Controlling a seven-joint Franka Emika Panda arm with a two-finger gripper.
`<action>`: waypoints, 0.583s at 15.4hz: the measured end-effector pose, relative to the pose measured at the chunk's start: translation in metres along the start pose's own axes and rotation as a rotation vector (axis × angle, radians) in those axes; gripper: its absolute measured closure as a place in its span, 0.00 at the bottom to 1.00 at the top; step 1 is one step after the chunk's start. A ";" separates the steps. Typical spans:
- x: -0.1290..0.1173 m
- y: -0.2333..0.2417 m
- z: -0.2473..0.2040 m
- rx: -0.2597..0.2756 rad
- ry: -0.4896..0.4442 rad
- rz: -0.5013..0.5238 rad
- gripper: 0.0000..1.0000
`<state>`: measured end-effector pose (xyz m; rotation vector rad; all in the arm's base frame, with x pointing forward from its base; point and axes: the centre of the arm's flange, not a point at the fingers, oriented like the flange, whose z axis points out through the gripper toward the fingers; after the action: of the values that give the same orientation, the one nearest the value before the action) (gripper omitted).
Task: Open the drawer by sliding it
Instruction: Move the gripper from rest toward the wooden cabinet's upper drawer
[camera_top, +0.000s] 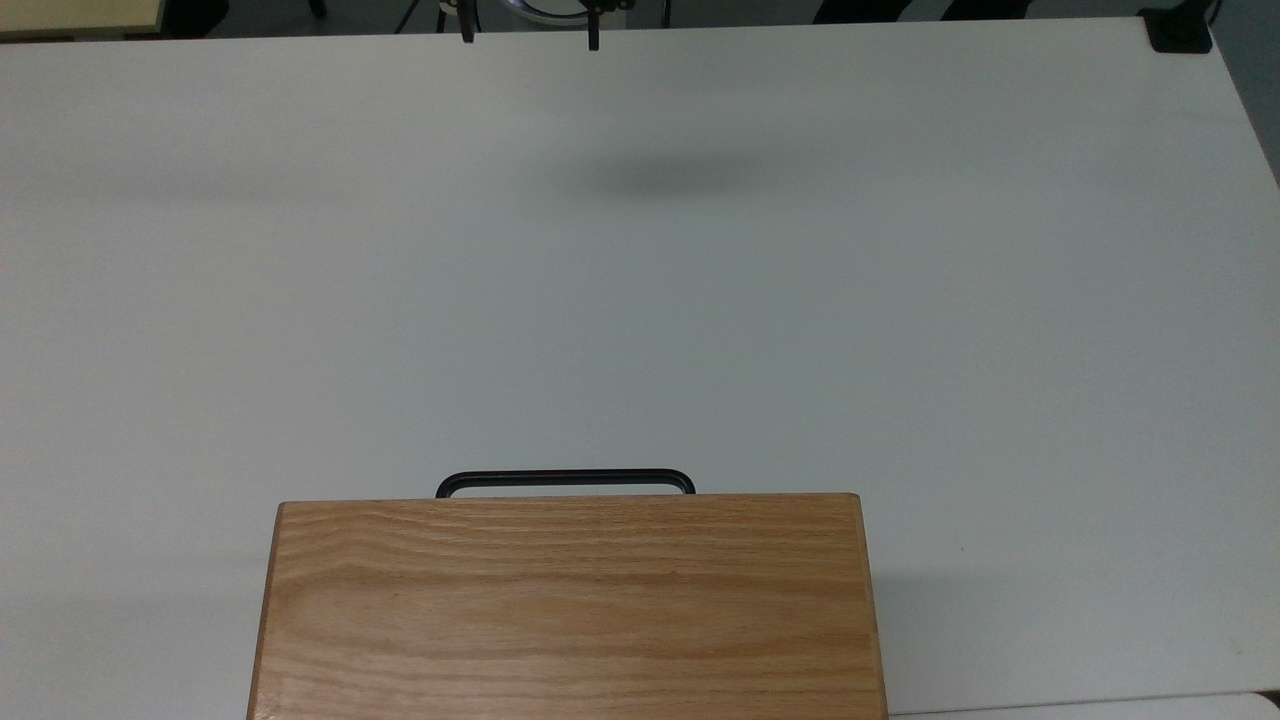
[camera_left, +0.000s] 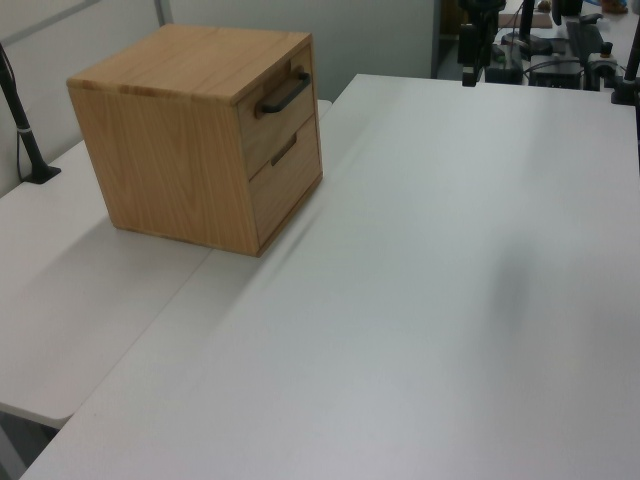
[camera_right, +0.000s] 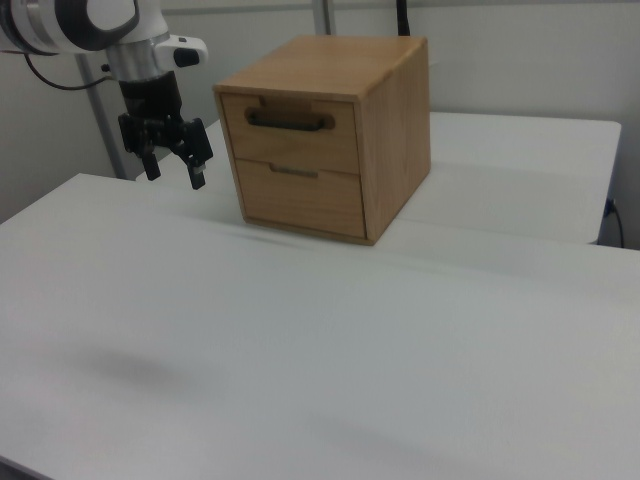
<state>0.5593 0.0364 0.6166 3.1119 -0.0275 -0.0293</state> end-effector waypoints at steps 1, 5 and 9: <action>0.001 -0.001 0.002 -0.001 -0.003 -0.002 0.00; 0.001 -0.002 0.004 -0.001 -0.011 -0.003 0.00; 0.001 -0.002 0.005 -0.002 -0.017 -0.003 0.00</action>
<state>0.5598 0.0383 0.6112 3.1097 -0.0225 -0.0554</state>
